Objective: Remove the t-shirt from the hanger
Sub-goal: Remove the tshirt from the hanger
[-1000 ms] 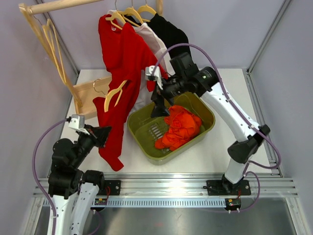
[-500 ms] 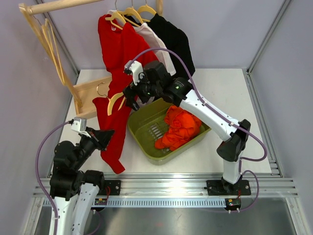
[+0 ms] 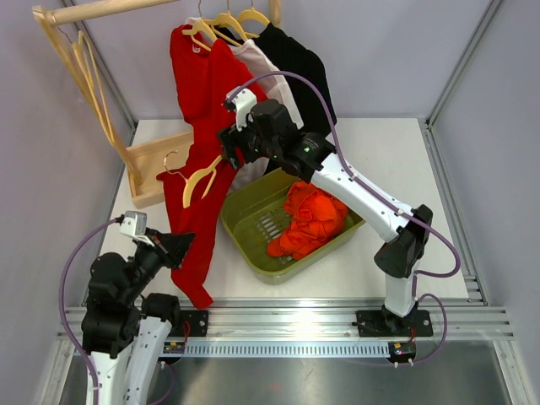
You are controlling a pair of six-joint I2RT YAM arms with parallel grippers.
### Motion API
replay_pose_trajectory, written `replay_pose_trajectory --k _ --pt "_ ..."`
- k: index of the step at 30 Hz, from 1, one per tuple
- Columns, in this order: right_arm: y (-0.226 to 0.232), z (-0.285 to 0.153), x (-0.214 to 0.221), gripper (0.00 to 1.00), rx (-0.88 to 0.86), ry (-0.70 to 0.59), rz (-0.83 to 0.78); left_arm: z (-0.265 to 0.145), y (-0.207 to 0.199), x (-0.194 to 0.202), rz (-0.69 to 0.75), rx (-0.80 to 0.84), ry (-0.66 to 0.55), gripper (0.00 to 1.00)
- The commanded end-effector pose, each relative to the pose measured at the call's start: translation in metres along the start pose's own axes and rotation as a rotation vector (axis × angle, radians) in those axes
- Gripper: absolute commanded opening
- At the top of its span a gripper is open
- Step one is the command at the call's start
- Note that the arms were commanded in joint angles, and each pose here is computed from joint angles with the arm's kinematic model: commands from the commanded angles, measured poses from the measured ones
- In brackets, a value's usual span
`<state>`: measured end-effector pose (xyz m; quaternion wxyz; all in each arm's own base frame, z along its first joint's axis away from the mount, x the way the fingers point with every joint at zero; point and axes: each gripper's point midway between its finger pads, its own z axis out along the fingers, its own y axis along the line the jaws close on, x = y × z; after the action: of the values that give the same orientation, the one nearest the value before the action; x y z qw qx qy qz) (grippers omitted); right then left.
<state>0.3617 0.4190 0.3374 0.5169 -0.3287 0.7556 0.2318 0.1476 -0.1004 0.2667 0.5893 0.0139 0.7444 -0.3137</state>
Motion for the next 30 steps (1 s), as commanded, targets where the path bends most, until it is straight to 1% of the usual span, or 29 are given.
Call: replay_pose_trajectory --k 1,3,12,13,22,23,25,26,27,28,29,30 --pt "0.002 -0.007 -0.019 0.82 -0.024 -0.051 0.024 -0.012 -0.013 -0.026 0.021 0.019 -0.093 0.0" --pt "0.011 -0.006 -0.014 0.81 -0.082 -0.036 -0.017 -0.013 -0.013 -0.026 0.021 0.016 -0.094 0.0" --pt "0.01 0.007 -0.004 0.72 -0.083 -0.003 -0.052 -0.019 -0.016 -0.029 0.022 0.014 -0.108 0.0" --pt "0.011 0.011 0.002 0.72 -0.087 0.017 -0.052 -0.019 -0.016 -0.029 0.02 0.011 -0.109 0.0" --pt "0.01 0.018 0.012 0.71 -0.09 0.043 -0.077 -0.023 -0.02 -0.034 0.022 0.02 -0.121 0.0" --pt "0.011 0.016 0.011 0.72 -0.103 0.041 -0.09 -0.023 -0.02 -0.033 0.023 0.021 -0.119 0.0" --pt "0.03 -0.002 0.009 0.81 -0.268 0.033 -0.232 -0.023 -0.021 -0.033 0.026 0.025 -0.114 0.0" --pt "0.038 -0.011 0.009 0.86 -0.333 0.026 -0.296 -0.023 -0.021 -0.032 0.028 0.027 -0.111 0.0" --pt "0.048 -0.022 0.015 0.92 -0.434 0.024 -0.411 -0.022 -0.02 -0.03 0.029 0.025 -0.104 0.0" --pt "0.05 -0.033 0.008 0.99 -0.456 0.005 -0.456 -0.022 -0.021 -0.028 0.031 0.03 -0.094 0.0" --pt "0.051 -0.038 0.007 1.0 -0.474 0.006 -0.486 -0.022 -0.02 -0.028 0.039 0.029 -0.091 0.0" --pt "0.052 -0.044 -0.001 1.0 -0.492 -0.018 -0.562 -0.022 -0.019 -0.025 0.043 0.027 -0.081 0.0"
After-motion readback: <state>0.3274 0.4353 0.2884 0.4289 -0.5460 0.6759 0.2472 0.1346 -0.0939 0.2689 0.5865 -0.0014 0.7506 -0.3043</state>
